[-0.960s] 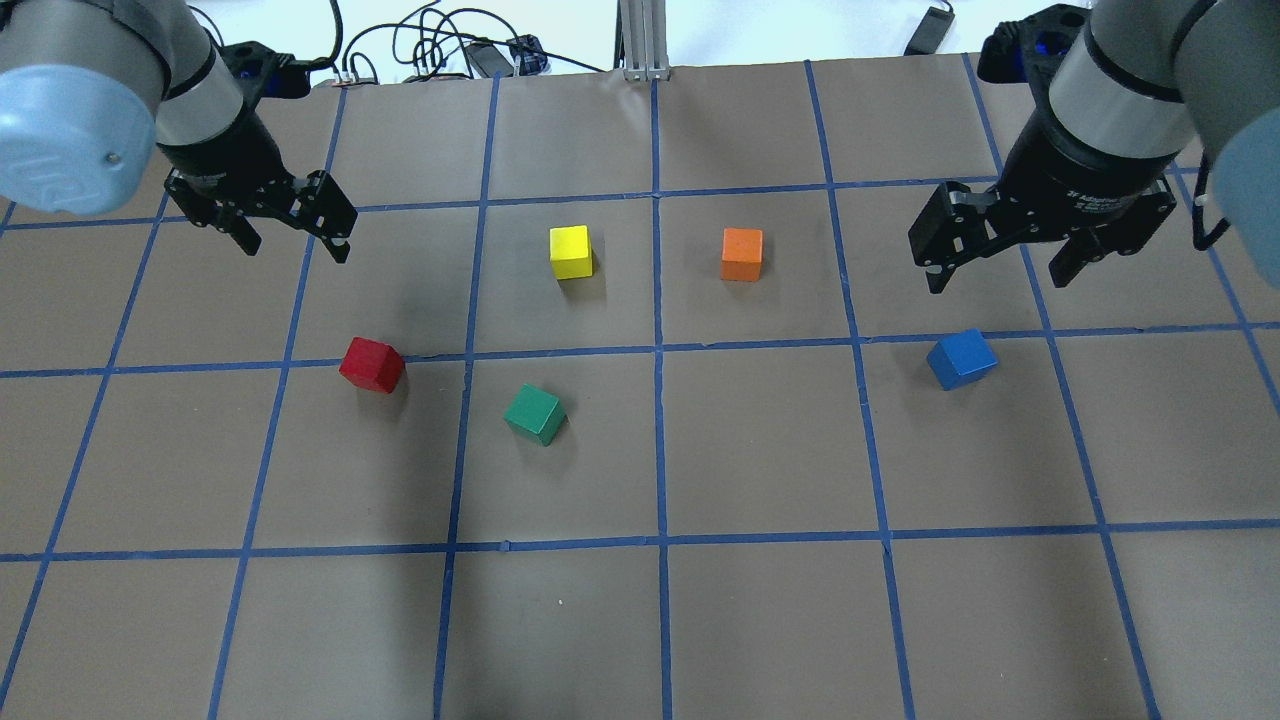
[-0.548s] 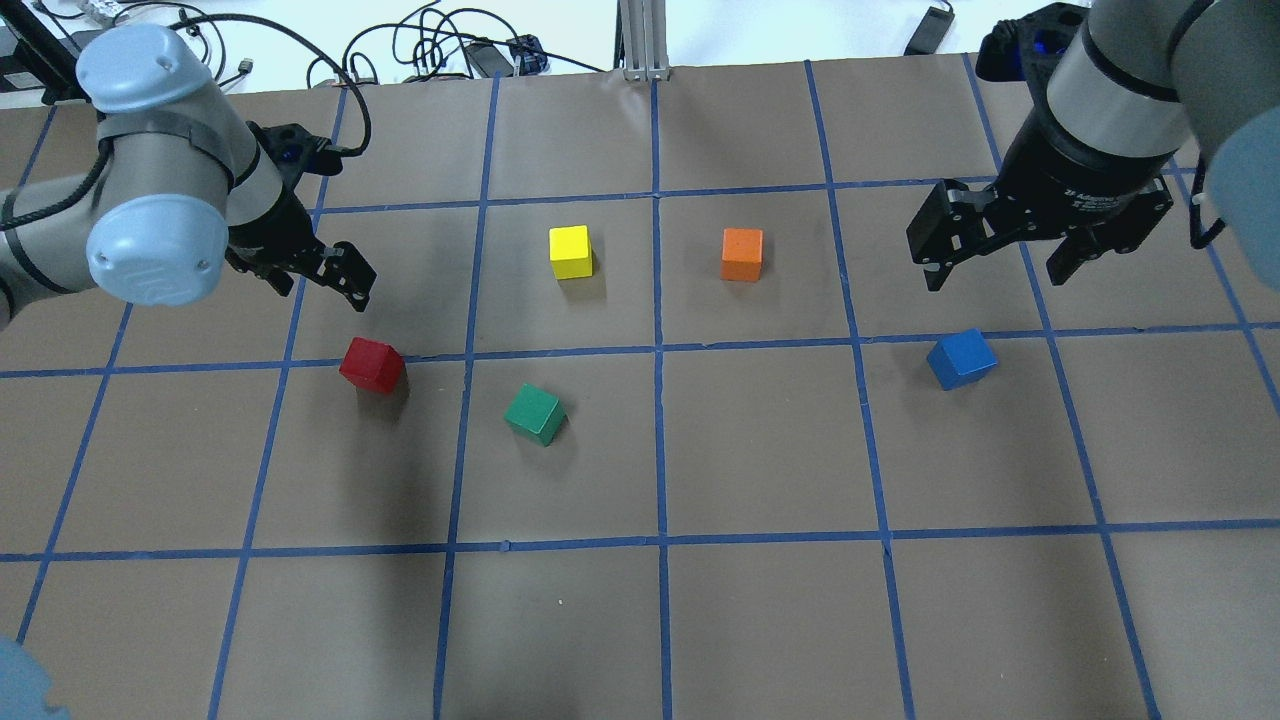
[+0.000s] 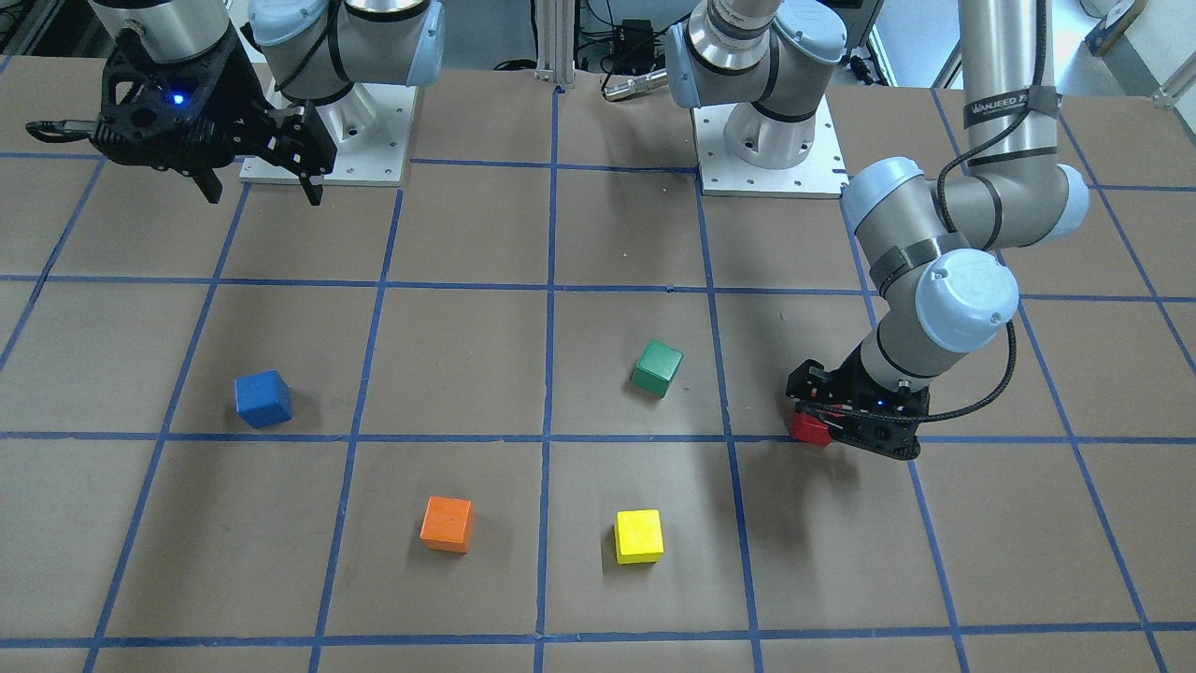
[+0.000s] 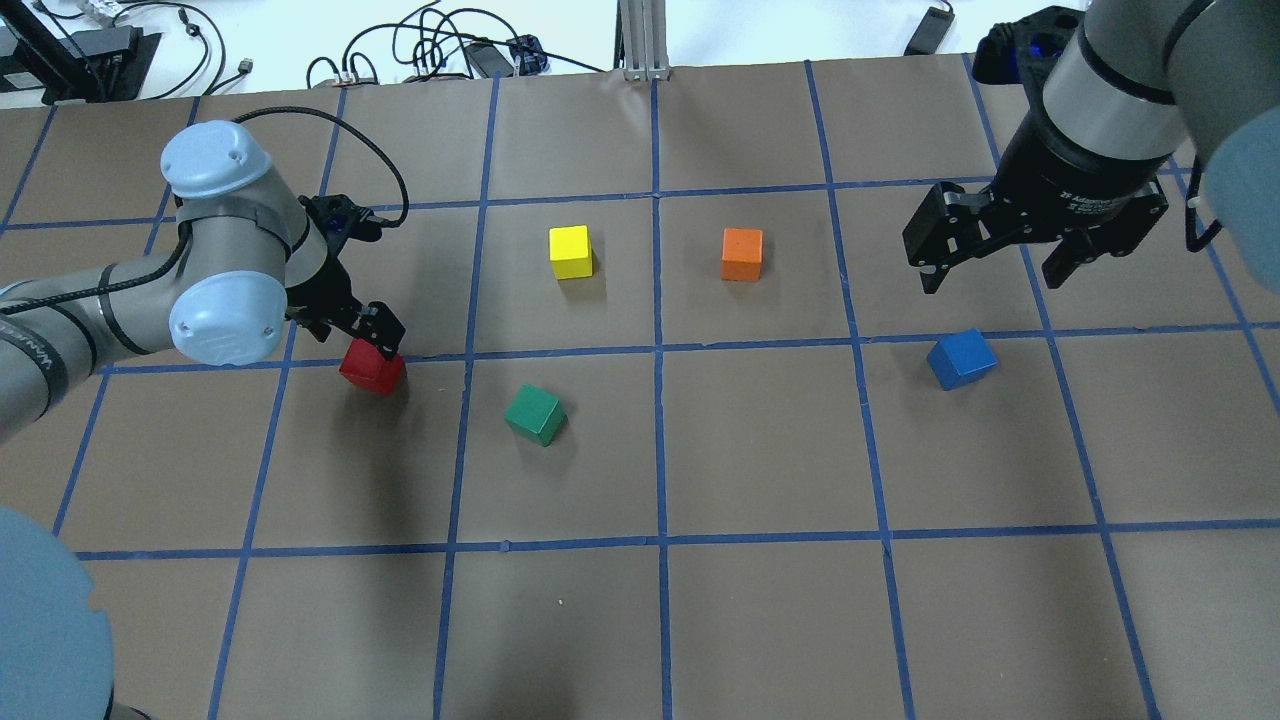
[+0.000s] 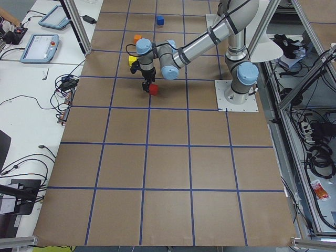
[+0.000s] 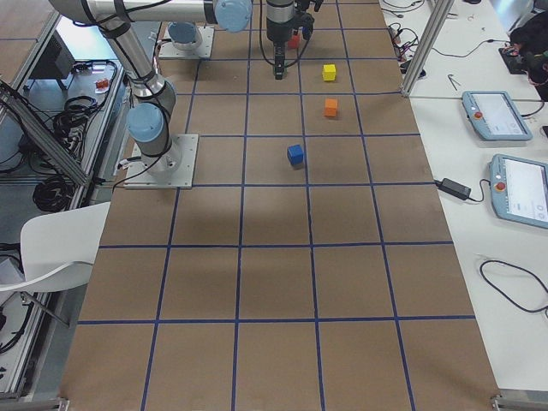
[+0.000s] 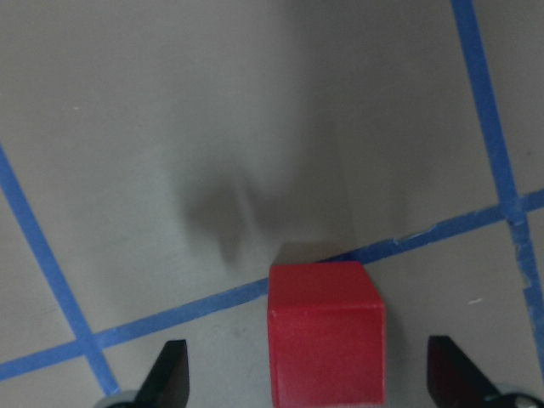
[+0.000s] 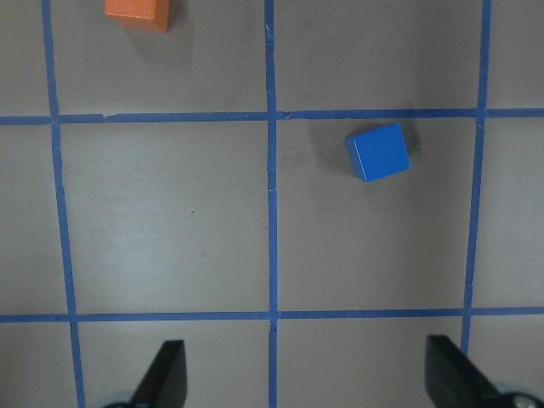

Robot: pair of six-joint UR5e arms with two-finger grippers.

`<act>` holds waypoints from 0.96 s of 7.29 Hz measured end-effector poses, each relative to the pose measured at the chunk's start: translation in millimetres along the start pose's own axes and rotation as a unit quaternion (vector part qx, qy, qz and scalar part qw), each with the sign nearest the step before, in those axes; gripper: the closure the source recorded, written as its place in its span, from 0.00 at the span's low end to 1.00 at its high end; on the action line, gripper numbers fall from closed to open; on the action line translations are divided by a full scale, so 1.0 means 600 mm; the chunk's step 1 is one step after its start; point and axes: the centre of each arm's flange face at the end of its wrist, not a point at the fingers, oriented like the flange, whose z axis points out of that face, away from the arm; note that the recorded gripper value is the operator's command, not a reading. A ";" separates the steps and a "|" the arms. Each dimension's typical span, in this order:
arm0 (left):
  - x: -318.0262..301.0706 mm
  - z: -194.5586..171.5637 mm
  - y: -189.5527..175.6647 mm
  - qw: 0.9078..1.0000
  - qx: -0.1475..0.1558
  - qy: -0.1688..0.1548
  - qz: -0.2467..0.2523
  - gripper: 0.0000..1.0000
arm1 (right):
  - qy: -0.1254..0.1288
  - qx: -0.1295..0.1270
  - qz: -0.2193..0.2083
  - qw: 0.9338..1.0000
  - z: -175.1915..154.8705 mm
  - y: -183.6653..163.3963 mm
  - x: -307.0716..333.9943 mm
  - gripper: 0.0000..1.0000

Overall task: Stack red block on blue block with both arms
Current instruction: 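Lower the left gripper onto the red cube and close it, then carry the red cube with the left gripper toward the orange cube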

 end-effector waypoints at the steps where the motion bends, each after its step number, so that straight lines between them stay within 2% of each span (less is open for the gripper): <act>1: 0.003 0.018 0.005 1.000 0.006 -0.004 0.001 0.81 | 0.002 0.000 0.001 1.000 -0.001 0.000 0.002 0.00; 2: 0.005 0.024 0.004 1.000 0.010 -0.006 0.001 1.00 | 0.002 0.002 0.001 1.000 -0.002 -0.001 0.002 0.00; 4: 0.018 -0.008 -0.008 1.000 0.027 -0.013 -0.007 1.00 | 0.003 0.006 0.000 1.000 -0.002 -0.003 0.004 0.00; 6: 0.080 -0.092 -0.051 0.998 0.026 0.003 -0.056 1.00 | 0.003 0.011 0.002 1.000 -0.007 -0.004 0.005 0.00; 7: 0.148 -0.140 -0.094 0.996 0.026 0.010 -0.083 1.00 | 0.003 0.013 0.003 1.000 -0.007 -0.005 0.005 0.00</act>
